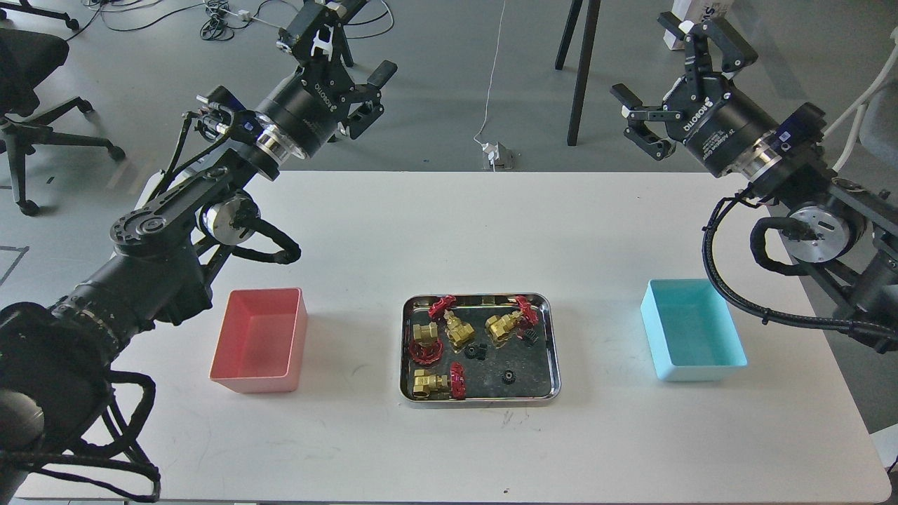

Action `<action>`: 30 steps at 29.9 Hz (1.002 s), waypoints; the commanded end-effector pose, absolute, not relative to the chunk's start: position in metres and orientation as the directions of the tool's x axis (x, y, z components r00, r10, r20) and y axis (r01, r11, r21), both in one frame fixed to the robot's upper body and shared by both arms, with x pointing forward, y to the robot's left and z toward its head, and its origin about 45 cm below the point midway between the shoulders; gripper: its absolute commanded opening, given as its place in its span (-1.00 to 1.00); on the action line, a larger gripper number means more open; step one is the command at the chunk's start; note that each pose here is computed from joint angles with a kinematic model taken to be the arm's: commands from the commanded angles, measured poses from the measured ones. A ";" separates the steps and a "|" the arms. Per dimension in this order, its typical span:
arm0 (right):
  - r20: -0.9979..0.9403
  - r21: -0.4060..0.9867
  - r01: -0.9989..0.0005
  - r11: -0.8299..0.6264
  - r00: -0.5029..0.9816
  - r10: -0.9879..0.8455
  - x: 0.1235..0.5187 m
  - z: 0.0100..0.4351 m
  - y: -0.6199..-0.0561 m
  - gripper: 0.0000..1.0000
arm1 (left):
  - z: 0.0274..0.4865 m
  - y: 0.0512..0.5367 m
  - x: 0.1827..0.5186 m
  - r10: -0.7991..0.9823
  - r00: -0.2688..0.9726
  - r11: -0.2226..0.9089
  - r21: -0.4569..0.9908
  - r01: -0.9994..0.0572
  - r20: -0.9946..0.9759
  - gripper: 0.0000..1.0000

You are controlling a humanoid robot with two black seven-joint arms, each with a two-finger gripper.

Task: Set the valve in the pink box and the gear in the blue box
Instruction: 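Raise the left arm and swing the left gripper toward the tray, then lower the left gripper onto a red-handled brass valve in the tray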

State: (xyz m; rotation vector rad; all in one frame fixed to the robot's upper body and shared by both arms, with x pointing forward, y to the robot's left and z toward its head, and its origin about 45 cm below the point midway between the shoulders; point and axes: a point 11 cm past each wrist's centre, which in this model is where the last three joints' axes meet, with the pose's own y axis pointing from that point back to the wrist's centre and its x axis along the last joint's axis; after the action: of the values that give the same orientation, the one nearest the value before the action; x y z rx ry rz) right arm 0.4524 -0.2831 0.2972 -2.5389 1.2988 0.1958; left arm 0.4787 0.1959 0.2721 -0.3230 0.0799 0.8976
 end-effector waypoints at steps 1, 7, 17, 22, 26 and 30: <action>-0.257 -0.212 -0.822 -0.529 0.569 -0.781 0.454 0.303 -0.292 1.00 | 0.271 0.209 0.479 0.766 0.597 0.545 -0.250 -0.800 -0.239 1.00; -0.398 -0.341 -0.845 -0.412 0.527 -0.751 0.463 0.336 -0.309 1.00 | 0.283 0.254 0.486 0.801 0.506 0.426 -0.290 -0.857 -0.321 1.00; -0.460 -0.462 -0.845 -0.271 0.489 -0.741 0.480 0.418 -0.334 1.00 | 0.339 0.171 0.461 0.587 0.712 0.520 -0.493 -0.697 -0.387 1.00; -0.449 -0.437 -0.860 -0.265 0.464 -0.764 0.477 0.412 -0.344 1.00 | 0.370 0.133 0.434 0.525 0.849 0.750 -0.439 -0.495 -0.061 0.99; -0.455 -0.425 -0.866 -0.263 0.455 -0.765 0.475 0.406 -0.346 1.00 | 0.366 0.086 0.406 0.336 0.913 0.939 -0.162 -0.304 0.232 0.99; -0.458 -0.423 -0.867 -0.265 0.457 -0.762 0.474 0.405 -0.343 1.00 | 0.351 0.065 0.383 0.059 0.803 0.959 0.189 -0.210 0.594 0.95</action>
State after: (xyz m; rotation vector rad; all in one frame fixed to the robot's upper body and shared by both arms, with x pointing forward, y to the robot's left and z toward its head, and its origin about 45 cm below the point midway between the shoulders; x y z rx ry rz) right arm 0.4745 -0.3446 0.4055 -2.0798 1.3536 0.2106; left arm 0.3980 0.0744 0.3614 -0.0019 -0.3718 0.2779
